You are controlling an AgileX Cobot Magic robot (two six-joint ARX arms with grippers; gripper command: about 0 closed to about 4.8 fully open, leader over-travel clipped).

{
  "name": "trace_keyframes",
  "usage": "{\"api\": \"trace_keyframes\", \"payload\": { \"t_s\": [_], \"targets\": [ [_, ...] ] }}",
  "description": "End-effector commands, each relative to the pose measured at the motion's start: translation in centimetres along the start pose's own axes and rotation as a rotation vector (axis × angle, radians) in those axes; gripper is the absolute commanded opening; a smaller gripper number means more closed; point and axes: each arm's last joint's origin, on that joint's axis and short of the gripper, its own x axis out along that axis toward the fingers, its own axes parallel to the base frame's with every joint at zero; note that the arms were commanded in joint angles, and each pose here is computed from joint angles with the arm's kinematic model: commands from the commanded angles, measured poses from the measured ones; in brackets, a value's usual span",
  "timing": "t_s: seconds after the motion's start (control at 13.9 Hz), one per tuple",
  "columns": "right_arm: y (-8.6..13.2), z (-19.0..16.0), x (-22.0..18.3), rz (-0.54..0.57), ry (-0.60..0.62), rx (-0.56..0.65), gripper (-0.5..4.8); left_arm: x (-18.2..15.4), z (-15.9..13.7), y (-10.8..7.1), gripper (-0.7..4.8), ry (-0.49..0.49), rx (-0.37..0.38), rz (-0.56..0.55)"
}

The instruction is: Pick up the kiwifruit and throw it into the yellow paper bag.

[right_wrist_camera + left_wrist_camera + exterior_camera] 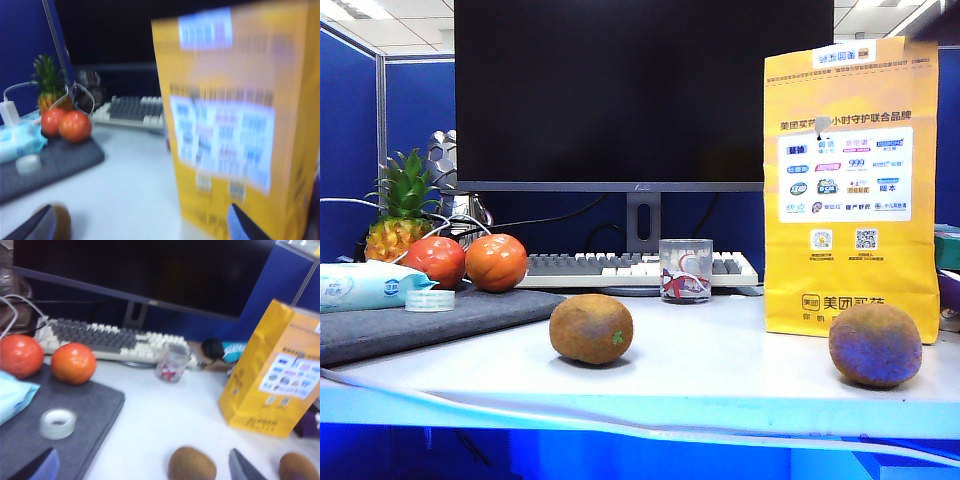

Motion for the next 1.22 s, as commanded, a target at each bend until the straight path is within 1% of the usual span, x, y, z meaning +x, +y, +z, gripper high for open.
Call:
{"api": "trace_keyframes", "payload": {
  "t_s": [0.07, 0.14, 0.22, 0.36, 0.43, 0.5, 0.57, 0.65, 0.72, 0.86, 1.0, 1.15, 1.22],
  "targets": [
    [-0.1, 2.1, 0.4, -0.118, 0.01, -0.101, 4.79, 0.0, 1.5, -0.4, 4.79, 0.06, 0.008, 0.007],
    [-0.1, 3.1, 0.7, -0.174, 0.027, -0.111, 4.79, 0.4, 2.4, -0.7, 4.79, 0.096, 0.004, -0.004],
    [-0.1, 3.6, 1.1, -0.194, 0.043, -0.112, 4.79, 1.0, 3.1, -0.9, 4.79, 0.127, 0.001, -0.023],
    [-0.2, 3.8, 2.4, -0.237, 0.126, -0.091, 4.79, 2.8, 4.9, -1.3, 4.79, 0.218, 0.017, -0.056],
    [-0.2, 3.0, 3.6, -0.25, 0.22, -0.037, 4.79, 4.5, 6.1, -1.5, 4.79, 0.325, 0.056, -0.074],
    [-0.2, 2.4, 4.3, -0.255, 0.308, -0.017, 4.79, 5.7, 6.8, -1.6, 4.79, 0.407, 0.088, -0.076],
    [-0.2, 1.8, 5.3, -0.265, 0.444, -0.031, 4.79, 7.2, 7.6, -1.7, 4.79, 0.504, 0.119, -0.089],
    [-0.2, 1.7, 6.4, -0.278, 0.573, -0.05, 4.79, 8.7, 8.2, -1.8, 4.79, 0.581, 0.096, -0.133],
    [-0.2, 1.7, 7.2, -0.269, 0.624, -0.051, 4.79, 9.3, 8.4, -1.9, 4.79, 0.615, 0.083, -0.147],
    [0.0, 0.9, 8.9, -0.204, 0.719, -0.033, 4.79, 10.6, 8.6, -1.9, 4.79, 0.683, 0.05, -0.183],
    [0.0, -0.4, 10.0, -0.195, 0.798, -0.033, 4.79, 11.0, 8.6, -1.9, 4.79, 0.683, 0.049, -0.188],
    [-0.2, -2.7, 11.2, -0.188, 0.902, -0.037, 4.79, 11.0, 8.6, -2.0, 4.79, 0.676, 0.05, -0.195],
    [-0.3, -3.5, 11.6, -0.182, 0.93, -0.039, 4.79, 11.0, 8.6, -2.0, 4.79, 0.677, 0.049, -0.196]
  ]
}}
